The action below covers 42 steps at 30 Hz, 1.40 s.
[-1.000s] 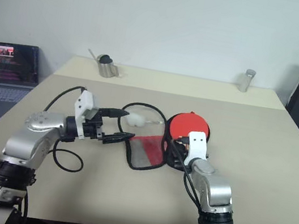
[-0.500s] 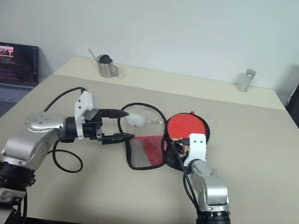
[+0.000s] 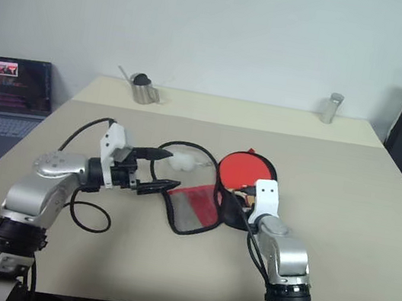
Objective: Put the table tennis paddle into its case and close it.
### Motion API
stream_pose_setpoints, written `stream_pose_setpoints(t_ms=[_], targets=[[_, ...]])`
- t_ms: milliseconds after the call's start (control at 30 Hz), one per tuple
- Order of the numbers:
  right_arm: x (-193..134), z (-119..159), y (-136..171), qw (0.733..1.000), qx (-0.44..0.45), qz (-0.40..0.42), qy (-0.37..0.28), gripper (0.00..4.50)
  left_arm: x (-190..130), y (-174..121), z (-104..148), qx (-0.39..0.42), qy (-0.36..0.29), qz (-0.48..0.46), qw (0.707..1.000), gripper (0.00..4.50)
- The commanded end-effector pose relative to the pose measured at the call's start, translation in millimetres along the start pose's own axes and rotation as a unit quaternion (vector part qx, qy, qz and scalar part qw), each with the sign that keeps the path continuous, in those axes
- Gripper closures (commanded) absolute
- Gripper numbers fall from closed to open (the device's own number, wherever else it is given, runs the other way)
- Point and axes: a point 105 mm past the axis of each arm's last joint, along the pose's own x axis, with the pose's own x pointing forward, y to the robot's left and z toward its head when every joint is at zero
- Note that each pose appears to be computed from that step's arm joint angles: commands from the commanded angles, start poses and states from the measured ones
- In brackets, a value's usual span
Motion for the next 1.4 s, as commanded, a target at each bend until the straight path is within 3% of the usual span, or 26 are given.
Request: stream_pose_setpoints(t_ms=[33,167,200,467,667,833,1133,1400], targets=[[-7,14,4,1.0,0.003,0.003,-0.026,1.61,-3,2,14,0.026,-0.014,0.004,1.0,0.0],[-13,19,13,0.999,-0.002,0.02,-0.03,0.17,-3,2,13,0.026,-0.015,0.007,1.0,0.0],[-16,23,17,0.999,-0.01,0.029,-0.037,0.04,-4,3,13,0.025,-0.015,0.009,1.0,0.0],[-62,60,27,0.984,-0.08,0.133,-0.093,0.04,-29,25,-1,0.003,0.003,0.072,0.997,0.0],[-96,79,19,0.947,-0.142,0.252,-0.138,0.04,-42,32,-29,-0.012,0.039,0.093,0.995,0.0],[-121,96,12,0.918,-0.152,0.34,-0.138,0.04,-45,33,-55,-0.032,0.077,0.11,0.99,0.0],[-151,106,8,0.886,-0.197,0.394,-0.144,0.04,-44,51,-83,-0.034,0.13,0.134,0.982,0.0],[-149,107,8,0.884,-0.216,0.386,-0.153,0.04,-5,50,-91,-0.041,0.123,0.108,0.986,0.0]])
